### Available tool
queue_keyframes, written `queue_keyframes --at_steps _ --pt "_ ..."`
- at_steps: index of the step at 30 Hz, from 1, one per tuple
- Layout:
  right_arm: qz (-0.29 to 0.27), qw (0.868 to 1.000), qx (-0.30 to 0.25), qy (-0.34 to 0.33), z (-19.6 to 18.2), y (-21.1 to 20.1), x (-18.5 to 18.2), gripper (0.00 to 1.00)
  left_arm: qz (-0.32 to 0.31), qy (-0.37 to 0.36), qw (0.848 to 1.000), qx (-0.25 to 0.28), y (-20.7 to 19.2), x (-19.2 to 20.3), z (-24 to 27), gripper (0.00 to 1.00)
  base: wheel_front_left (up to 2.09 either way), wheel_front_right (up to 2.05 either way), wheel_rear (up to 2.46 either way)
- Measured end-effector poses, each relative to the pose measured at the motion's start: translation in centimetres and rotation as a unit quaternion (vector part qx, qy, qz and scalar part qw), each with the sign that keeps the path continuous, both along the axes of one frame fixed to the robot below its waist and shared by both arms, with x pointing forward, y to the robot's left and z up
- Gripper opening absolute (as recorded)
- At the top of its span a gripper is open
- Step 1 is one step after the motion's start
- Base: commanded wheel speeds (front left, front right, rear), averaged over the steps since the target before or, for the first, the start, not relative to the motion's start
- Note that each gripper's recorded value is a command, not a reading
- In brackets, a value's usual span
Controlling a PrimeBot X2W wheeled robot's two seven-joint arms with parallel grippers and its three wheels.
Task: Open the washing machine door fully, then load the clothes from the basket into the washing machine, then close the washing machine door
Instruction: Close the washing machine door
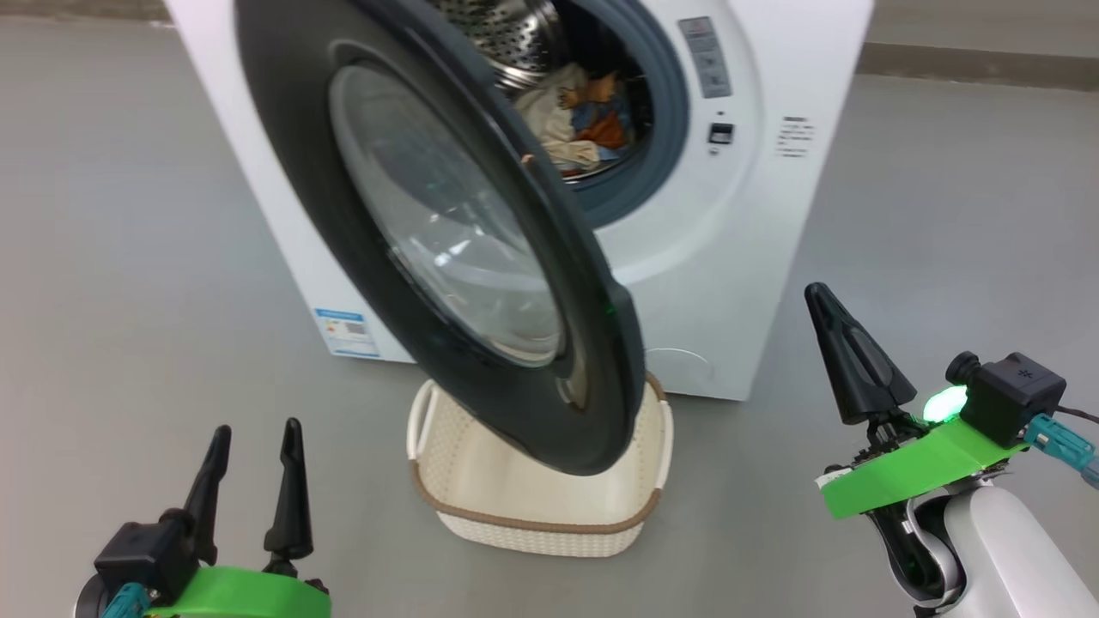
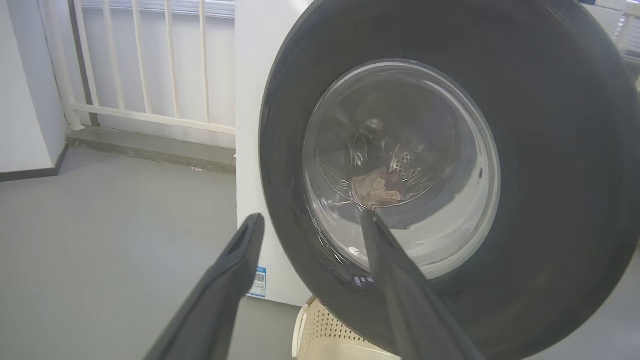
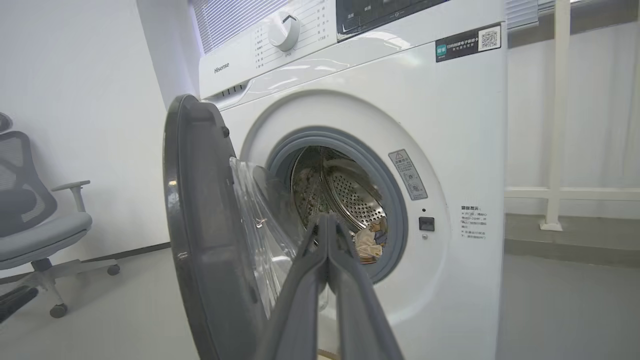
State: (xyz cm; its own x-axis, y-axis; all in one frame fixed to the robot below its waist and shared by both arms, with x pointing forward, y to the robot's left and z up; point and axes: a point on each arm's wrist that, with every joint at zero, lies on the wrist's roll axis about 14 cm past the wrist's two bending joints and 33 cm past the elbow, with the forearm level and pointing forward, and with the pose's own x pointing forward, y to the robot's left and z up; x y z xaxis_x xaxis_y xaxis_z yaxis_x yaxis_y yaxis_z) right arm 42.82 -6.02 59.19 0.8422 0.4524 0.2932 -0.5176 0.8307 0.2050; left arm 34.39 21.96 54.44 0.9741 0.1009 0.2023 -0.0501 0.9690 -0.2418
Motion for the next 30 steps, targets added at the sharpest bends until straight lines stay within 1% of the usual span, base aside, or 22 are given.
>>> queue_keyframes --at_steps 7,12,13,14,18,21,26,30 --pt "0.061 0.996 0.031 -0.050 4.0 4.7 -0.4 0.00 0.042 -0.001 0.999 -0.003 2.4 -2.3 0.0 1.00 0.00 0.00 0.00" --pt "0.108 0.989 0.054 -0.090 6.9 7.7 -1.6 0.00 0.068 0.005 0.998 -0.007 3.8 -4.0 -0.5 1.00 0.00 0.00 0.00" --pt "0.124 0.986 0.055 -0.095 7.2 8.6 -2.2 0.00 0.072 0.005 0.997 -0.007 4.0 -4.3 -0.5 1.00 0.00 0.00 0.00" --pt "0.156 0.981 0.054 -0.099 7.3 10.4 -3.4 0.00 0.080 0.005 0.997 -0.007 4.4 -4.7 -0.5 1.00 0.00 0.00 0.00" --pt "0.208 0.972 0.042 -0.098 6.8 13.3 -5.2 0.00 0.091 0.006 0.996 -0.007 5.0 -5.4 -0.6 1.00 0.00 0.00 0.00" --pt "0.235 0.967 0.024 -0.094 6.0 14.8 -6.0 0.00 0.097 0.007 0.995 -0.007 5.3 -5.7 -0.7 1.00 0.00 0.00 0.00" --pt "0.274 0.959 -0.041 -0.062 1.8 16.5 -7.1 0.00 0.103 0.008 0.995 -0.010 5.6 -6.1 -0.8 1.00 0.00 0.00 0.00" --pt "0.288 0.953 -0.080 -0.040 -0.8 17.2 -6.9 0.00 0.109 0.008 0.994 -0.020 5.9 -6.3 -0.9 1.00 0.00 0.00 0.00"
